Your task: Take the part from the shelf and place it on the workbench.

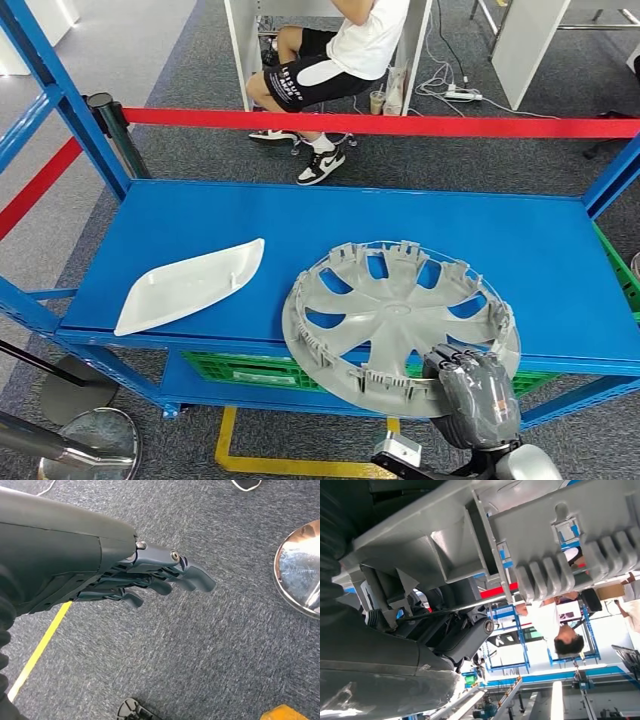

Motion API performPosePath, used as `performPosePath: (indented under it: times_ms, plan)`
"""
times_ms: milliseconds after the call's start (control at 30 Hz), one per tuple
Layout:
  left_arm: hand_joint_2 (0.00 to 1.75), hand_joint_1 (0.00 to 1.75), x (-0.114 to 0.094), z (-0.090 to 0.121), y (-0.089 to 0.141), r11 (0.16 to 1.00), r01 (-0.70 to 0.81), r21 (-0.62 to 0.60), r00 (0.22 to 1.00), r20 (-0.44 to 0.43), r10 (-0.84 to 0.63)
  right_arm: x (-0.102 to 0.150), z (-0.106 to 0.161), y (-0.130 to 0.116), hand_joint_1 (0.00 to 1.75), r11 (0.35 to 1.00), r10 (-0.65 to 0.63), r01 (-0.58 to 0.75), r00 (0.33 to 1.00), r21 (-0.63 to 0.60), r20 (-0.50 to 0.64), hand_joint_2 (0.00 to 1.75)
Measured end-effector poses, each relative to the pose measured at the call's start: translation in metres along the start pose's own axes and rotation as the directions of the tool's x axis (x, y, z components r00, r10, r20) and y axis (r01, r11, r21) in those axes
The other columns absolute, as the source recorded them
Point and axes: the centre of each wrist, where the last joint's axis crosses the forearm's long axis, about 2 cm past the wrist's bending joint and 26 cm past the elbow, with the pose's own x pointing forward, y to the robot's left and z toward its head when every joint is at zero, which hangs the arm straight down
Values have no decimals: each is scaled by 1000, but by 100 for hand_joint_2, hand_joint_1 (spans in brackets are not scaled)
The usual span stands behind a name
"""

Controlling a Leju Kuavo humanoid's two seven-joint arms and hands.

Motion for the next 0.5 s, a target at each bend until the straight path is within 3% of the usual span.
performPosePath:
  times_ms: [500]
  plan:
    - [175, 0, -1, 0, -1, 997, -11, -74, 999, 32, 14, 5, 0, -1, 175, 998, -3, 4, 1000, -62, 8, 175]
